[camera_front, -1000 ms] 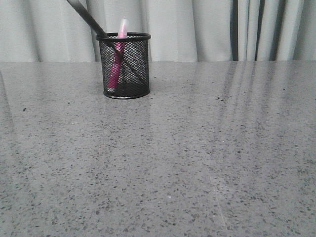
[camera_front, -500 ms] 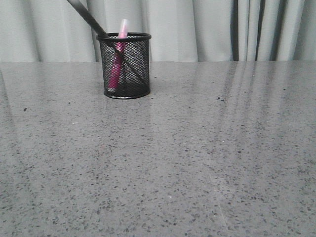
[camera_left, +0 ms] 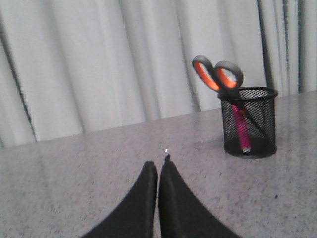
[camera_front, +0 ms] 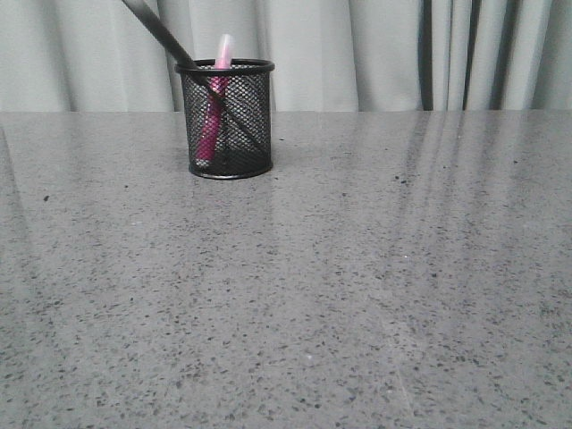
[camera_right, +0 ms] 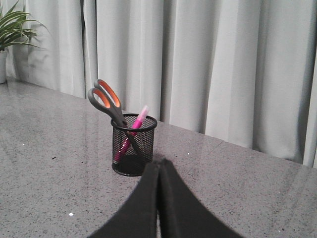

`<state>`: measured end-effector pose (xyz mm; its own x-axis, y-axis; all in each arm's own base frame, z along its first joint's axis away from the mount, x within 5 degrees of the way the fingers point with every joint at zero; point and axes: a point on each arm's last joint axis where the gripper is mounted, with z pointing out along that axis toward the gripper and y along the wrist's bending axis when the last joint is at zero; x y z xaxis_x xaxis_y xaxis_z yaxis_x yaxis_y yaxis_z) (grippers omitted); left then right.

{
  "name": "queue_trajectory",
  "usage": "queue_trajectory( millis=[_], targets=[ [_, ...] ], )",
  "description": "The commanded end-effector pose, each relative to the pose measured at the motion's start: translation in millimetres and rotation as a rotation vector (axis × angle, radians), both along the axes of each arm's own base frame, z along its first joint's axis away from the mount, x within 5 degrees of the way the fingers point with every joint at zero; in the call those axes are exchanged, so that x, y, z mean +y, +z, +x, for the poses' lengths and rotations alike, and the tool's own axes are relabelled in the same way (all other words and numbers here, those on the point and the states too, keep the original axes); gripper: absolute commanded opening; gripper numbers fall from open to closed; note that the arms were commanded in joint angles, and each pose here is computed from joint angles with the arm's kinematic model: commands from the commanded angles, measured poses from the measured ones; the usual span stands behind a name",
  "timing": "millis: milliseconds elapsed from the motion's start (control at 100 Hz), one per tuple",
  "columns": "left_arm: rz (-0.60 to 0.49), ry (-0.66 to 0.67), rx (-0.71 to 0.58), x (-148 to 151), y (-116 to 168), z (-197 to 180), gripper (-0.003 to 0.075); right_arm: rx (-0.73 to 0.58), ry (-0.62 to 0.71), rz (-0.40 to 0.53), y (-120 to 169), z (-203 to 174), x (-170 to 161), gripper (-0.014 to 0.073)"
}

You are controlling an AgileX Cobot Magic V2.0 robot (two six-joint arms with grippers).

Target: Put pen and scissors into bin

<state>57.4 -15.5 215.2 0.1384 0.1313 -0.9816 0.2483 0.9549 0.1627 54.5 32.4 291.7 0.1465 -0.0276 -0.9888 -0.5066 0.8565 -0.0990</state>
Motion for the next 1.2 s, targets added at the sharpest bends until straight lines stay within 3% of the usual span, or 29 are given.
queue_trajectory(
  millis=[0, 140, 310, 1090, 1190],
  targets=[
    [-0.047, 0.070, 0.092, 4.0, -19.2, -0.1, -0.0019, -0.085, 0.013, 0.025, 13.9, -2.1, 0.5, -0.0070],
    [-0.064, 0.191, 0.202, 11.3, -30.4, -2.1, -0.0019, -0.085, 0.013, 0.025, 13.9, -2.1, 0.5, -0.0070],
    [-0.052, 0.228, 0.317, 13.3, -41.0, -3.7, -0.0019, -0.086, 0.013, 0.025, 14.0, -2.2, 0.4, -0.0070],
    [-0.051, 0.228, 0.319, 13.3, -41.2, -3.8, -0.0019, -0.082, 0.013, 0.023, 12.0, -2.0, 0.6, -0.0070],
    [-0.051, 0.228, 0.319, 13.3, -41.2, -3.8, -0.0019, 0.034, -0.055, -0.036, -10.8, 3.8, -2.0, -0.0070]
  ],
)
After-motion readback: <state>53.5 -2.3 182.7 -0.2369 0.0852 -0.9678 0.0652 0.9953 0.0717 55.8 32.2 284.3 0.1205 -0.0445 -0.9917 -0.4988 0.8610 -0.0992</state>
